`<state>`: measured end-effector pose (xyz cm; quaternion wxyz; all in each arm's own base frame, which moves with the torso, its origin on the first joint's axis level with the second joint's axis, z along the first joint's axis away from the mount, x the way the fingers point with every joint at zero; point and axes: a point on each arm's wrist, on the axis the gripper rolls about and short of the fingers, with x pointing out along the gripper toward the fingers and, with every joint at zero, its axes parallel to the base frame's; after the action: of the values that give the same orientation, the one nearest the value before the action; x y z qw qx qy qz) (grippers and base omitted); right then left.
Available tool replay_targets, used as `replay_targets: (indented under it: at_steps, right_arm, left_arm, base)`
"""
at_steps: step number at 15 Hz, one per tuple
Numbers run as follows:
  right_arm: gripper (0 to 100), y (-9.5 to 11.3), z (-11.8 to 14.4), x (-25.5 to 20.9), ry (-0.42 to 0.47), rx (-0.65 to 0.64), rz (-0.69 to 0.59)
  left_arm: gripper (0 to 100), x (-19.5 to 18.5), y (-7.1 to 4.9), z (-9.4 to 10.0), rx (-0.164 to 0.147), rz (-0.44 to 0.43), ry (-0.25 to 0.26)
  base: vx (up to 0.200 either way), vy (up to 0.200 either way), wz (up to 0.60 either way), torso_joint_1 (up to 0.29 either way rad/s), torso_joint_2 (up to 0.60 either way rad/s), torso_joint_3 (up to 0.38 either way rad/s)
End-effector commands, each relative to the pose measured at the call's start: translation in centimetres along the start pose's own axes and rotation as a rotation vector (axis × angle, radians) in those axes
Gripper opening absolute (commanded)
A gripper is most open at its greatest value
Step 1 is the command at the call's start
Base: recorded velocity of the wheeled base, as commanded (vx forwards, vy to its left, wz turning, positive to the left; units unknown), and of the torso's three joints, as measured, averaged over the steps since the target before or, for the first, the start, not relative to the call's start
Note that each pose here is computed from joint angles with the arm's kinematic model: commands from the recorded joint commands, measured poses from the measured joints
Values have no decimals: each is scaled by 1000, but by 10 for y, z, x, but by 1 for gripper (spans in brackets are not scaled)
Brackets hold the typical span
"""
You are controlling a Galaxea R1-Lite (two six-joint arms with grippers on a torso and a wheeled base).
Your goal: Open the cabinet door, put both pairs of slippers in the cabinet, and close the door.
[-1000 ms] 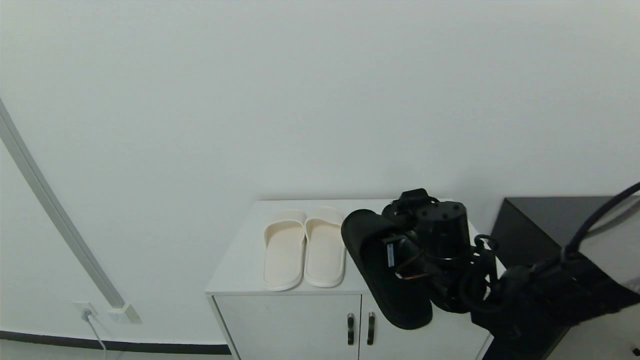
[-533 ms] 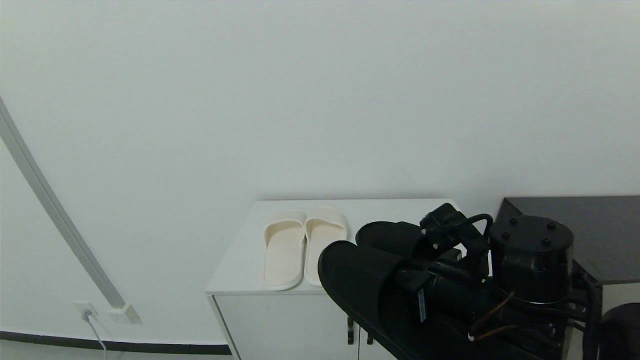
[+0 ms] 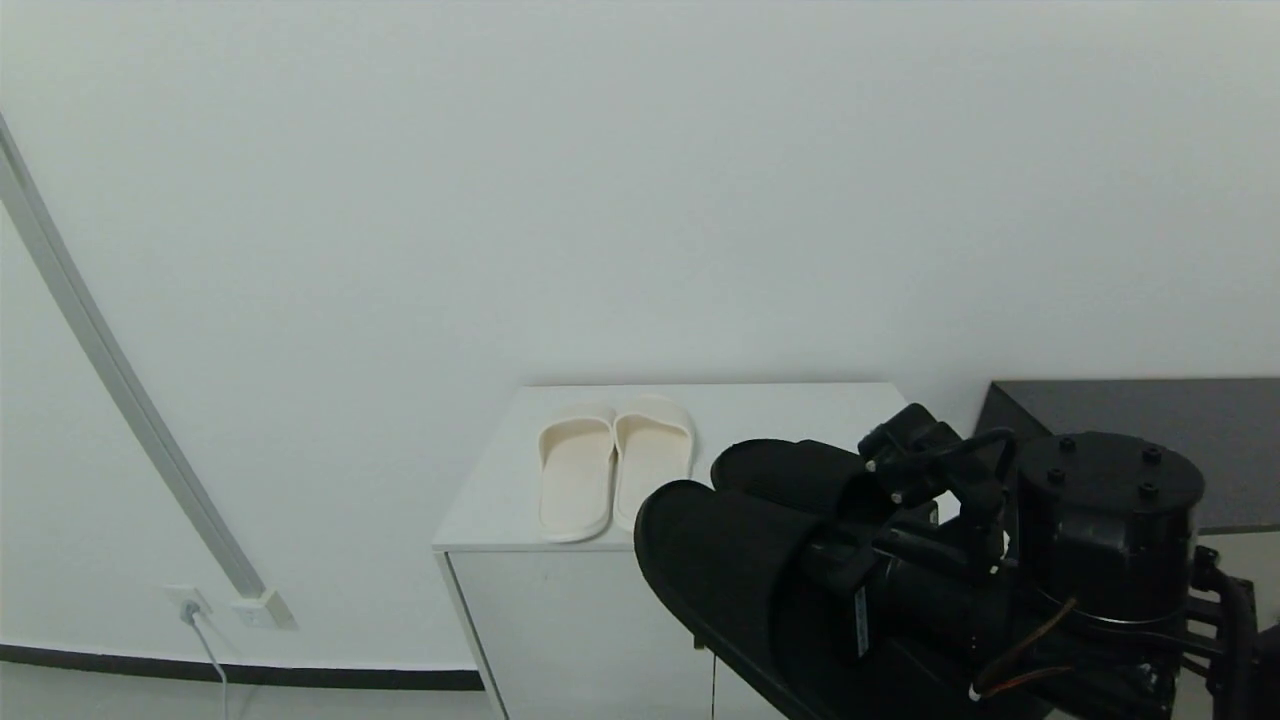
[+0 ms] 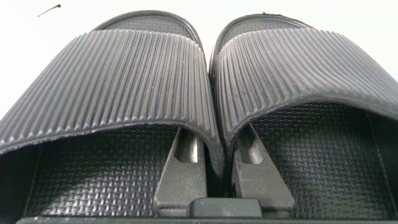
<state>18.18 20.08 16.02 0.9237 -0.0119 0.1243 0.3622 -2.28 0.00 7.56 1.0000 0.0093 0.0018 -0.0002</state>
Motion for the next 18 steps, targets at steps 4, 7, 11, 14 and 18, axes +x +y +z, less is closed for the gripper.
replay_targets:
  at_steps: [4, 7, 11, 14, 18]
  right_arm:
    - [0, -1, -2, -1, 8, -2, -3]
    - [0, -1, -3, -1, 10, -2, -4]
    - [0, -2, -7, -2, 22, -6, -8]
    - [0, -2, -9, -2, 31, -8, -8]
    - [0, -2, -9, -3, 29, -10, -8]
  left_arm:
    - [0, 0, 0, 0, 0, 0, -1]
    - [0, 0, 0, 0, 0, 0, -1]
    - [0, 0, 0, 0, 0, 0, -1]
    - [0, 0, 0, 0, 0, 0, 1]
    - [0, 0, 0, 0, -2, 2, -1]
  base:
    - [-200, 0, 0, -1, 1, 4]
    - [-67, 0, 0, -1, 1, 1]
    - [0, 0, 0, 0, 0, 0]
    - [0, 0, 0, 0, 0, 0]
    - [0, 0, 0, 0, 0, 0]
